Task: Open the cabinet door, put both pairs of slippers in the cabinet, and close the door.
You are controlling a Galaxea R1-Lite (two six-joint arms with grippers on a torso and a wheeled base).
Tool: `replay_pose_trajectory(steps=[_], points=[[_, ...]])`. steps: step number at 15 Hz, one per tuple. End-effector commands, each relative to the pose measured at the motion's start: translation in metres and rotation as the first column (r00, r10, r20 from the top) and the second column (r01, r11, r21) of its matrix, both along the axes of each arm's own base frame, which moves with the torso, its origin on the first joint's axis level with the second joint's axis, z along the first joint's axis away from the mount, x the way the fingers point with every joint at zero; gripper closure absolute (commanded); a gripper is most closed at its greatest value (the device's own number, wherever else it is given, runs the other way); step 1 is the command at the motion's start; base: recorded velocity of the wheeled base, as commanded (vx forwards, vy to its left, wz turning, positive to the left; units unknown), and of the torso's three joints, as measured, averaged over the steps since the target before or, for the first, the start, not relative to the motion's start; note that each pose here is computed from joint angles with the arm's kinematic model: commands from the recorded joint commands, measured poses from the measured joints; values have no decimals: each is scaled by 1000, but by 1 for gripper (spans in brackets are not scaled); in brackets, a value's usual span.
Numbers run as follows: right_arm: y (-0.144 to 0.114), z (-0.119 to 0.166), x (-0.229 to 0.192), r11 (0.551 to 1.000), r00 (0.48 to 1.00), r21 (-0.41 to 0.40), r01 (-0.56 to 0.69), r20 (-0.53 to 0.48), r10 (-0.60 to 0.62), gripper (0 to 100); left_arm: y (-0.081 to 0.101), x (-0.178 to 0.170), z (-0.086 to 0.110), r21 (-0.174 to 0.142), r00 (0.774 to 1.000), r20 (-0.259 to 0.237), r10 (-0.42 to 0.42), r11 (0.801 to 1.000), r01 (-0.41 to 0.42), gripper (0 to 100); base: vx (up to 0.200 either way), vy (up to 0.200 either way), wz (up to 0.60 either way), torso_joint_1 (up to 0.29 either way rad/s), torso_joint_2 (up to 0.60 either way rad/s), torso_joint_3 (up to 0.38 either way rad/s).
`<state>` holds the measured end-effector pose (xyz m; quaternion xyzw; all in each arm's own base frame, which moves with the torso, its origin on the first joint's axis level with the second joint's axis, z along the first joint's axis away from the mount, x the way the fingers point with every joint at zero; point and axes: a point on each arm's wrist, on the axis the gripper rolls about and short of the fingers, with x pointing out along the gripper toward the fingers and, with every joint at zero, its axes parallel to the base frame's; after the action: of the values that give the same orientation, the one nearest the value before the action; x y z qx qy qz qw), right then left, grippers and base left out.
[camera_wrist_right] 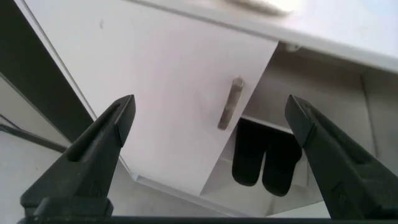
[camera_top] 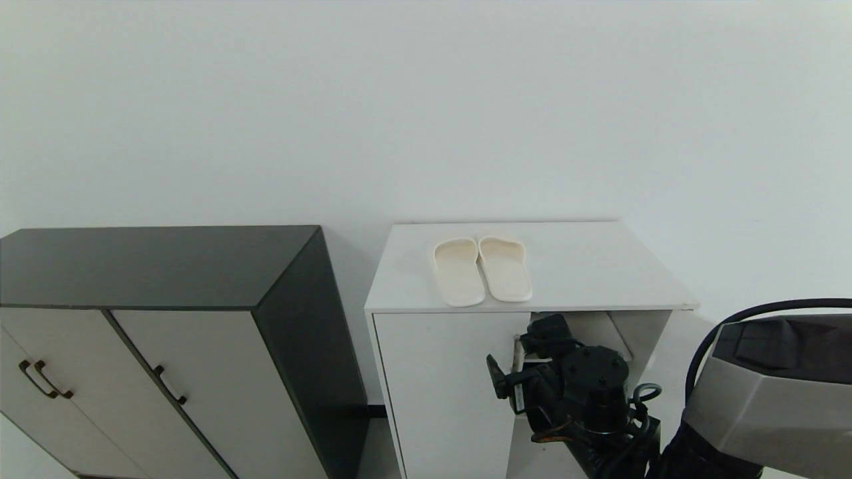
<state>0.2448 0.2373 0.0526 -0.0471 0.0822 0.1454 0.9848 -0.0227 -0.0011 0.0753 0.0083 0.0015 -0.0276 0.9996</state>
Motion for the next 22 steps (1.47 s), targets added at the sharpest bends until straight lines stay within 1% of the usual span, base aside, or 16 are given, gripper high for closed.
replay_pose_trajectory(steps=[1, 3, 4, 5, 6, 8, 9, 10, 12, 13, 15, 16, 18, 20, 21, 22], points=[[1, -4, 1, 1000, 1000, -13, 0, -2, 0, 0, 0, 0, 0, 0, 1000, -1, 0, 1000, 0, 100, 0, 0, 0, 183, -437, -232], [2, -9, 2, 1000, 1000, -11, -3, 11, 4, 0, 0, 0, 0, 0, 1000, -1, 0, 1000, 0, 100, 0, 0, 0, 180, -391, -212], [3, -12, 3, 1000, 999, -1, -4, 36, 4, 0, 0, 0, 0, 0, 1000, -1, -2, 1000, 2, 100, 0, 0, 0, 144, -325, -163], [3, -15, 6, 1000, 998, -9, -2, 71, 2, 0, 0, 0, 0, 0, 1000, -1, 0, 1000, 0, 100, 0, 0, 0, 46, -95, -51], [2, -17, 8, 1000, 997, -15, 1, 83, 0, 0, 0, 0, 0, 0, 1000, -1, 0, 1000, 0, 100, 0, 0, 0, 0, 0, 0], [1, -19, 8, 999, 997, -33, -9, 81, 12, 0, 0, 0, 0, 0, 1000, -1, -2, 1000, 2, 100, 0, 0, 0, 0, 0, 0], [1, -21, 8, 998, 997, -56, -10, 82, 14, 0, 0, 0, 0, 0, 1000, -1, 0, 1000, 0, 100, 0, 0, 0, 0, 0, 0], [2, -20, 9, 998, 996, -64, -9, 92, 15, 0, 0, 0, 0, 0, 1000, -1, 0, 1000, 0, 100, 0, 0, 0, 0, 0, 0], [6, -2, 13, 999, 991, -37, -8, 134, 13, 0, 0, 0, 0, 0, 1000, -1, 1, 1000, -1, 100, 0, 0, 0, 0, 0, 0], [11, 21, 15, 999, 994, -29, -15, 108, 18, 0, 0, 0, 0, 0, 1000, -1, 0, 1000, 0, 100, 0, 0, 0, 0, 0, 0], [14, 51, 13, 999, 998, 30, -12, 57, 11, 0, 0, 0, 0, 0, 1000, -1, 0, 1000, 0, 100, 0, 0, 0, 0, 0, 0], [14, 70, 6, 998, 1000, 70, -9, -8, 10, 0, 0, 0, 0, 0, 1000, -1, 0, 1000, 0, 100, 0, 0, 0, 0, 0, 0], [17, 94, -7, 991, 995, 135, -7, -93, 20, 0, 0, 0, 0, 2, 1000, 0, 0, 1000, 0, 100, 0, 0, 0, 0, 0, 0], [18, 109, -16, 989, 988, 148, 0, -154, 23, 0, 0, 0, 0, 2, 1000, -1, 0, 1000, 0, 100, 0, 0, 0, 0, 0, 0], [21, 113, -19, 983, 983, 184, 13, -180, 21, 0, 0, 0, 0, 2, 1000, -1, 0, 1000, 0, 100, 0, 0, 0, 0, 0, 0], [22, 111, -18, 983, 983, 182, 23, -183, 11, 0, 0, 0, 0, 2, 1000, 0, 0, 1000, 0, 100, 0, 0, 0, 0, 0, 0]])
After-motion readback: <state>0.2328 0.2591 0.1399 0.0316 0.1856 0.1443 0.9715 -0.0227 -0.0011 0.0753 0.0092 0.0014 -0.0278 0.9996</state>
